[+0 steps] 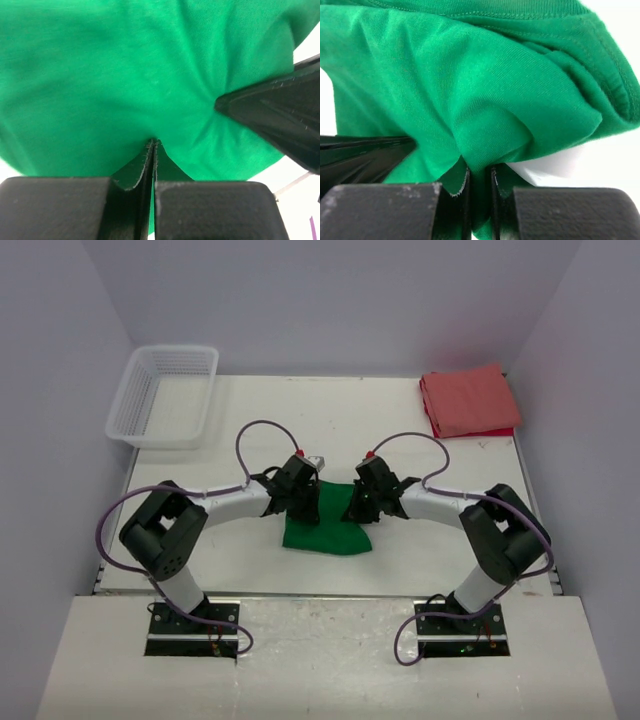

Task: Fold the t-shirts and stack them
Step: Put the neatly folded tshirt into the corner of the board with the right arm

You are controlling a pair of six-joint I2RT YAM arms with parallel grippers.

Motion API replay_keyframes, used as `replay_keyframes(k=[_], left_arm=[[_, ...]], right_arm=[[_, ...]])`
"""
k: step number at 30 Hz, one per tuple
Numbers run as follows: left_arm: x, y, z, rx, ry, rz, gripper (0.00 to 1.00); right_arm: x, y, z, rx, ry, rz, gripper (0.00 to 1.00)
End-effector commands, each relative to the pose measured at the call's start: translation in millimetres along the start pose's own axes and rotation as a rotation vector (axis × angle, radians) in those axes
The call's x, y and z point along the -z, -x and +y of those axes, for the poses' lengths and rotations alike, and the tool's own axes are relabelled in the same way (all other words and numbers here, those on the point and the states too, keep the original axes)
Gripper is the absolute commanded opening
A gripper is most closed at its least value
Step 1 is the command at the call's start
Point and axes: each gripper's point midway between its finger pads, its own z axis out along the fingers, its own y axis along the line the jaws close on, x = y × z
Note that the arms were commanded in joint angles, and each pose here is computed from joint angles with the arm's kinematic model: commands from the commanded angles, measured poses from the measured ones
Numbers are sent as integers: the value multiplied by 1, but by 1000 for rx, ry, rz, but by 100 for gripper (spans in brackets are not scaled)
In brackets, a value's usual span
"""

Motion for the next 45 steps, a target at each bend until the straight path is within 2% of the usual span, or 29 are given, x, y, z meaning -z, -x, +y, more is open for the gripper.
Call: replay_keyframes(k=[1, 5, 9, 11, 18, 29, 32, 35, 39, 45], left_arm=[[17, 21, 6, -52, 54, -104, 0], [43, 45, -6, -69, 40, -186, 0], [61, 57, -17, -78, 12, -228, 0], [67, 59, -21, -84, -7, -236, 0], [69, 50, -26, -86, -50, -212, 0], [64, 25, -27, -96, -113, -162, 0], [61, 19, -26, -99, -129, -150, 0], [58, 13, -24, -104, -136, -140, 0], [52, 5, -24, -103, -158, -119, 0], [44, -4, -25, -96, -186, -84, 0]], right_arm=[[11, 14, -40, 135, -241, -32, 0], [30, 43, -23, 233, -279, -72, 0], [54, 84, 0, 330, -322, -153, 0], [61, 94, 0, 372, -368, -154, 0], [82, 156, -4, 457, -574, -248, 0], [123, 274, -62, 437, -931, -438, 0], [138, 315, -63, 469, -967, -527, 0], [144, 345, -72, 490, -998, -557, 0], [168, 391, -61, 598, -1051, -636, 0], [204, 445, -49, 677, -1138, -735, 0]])
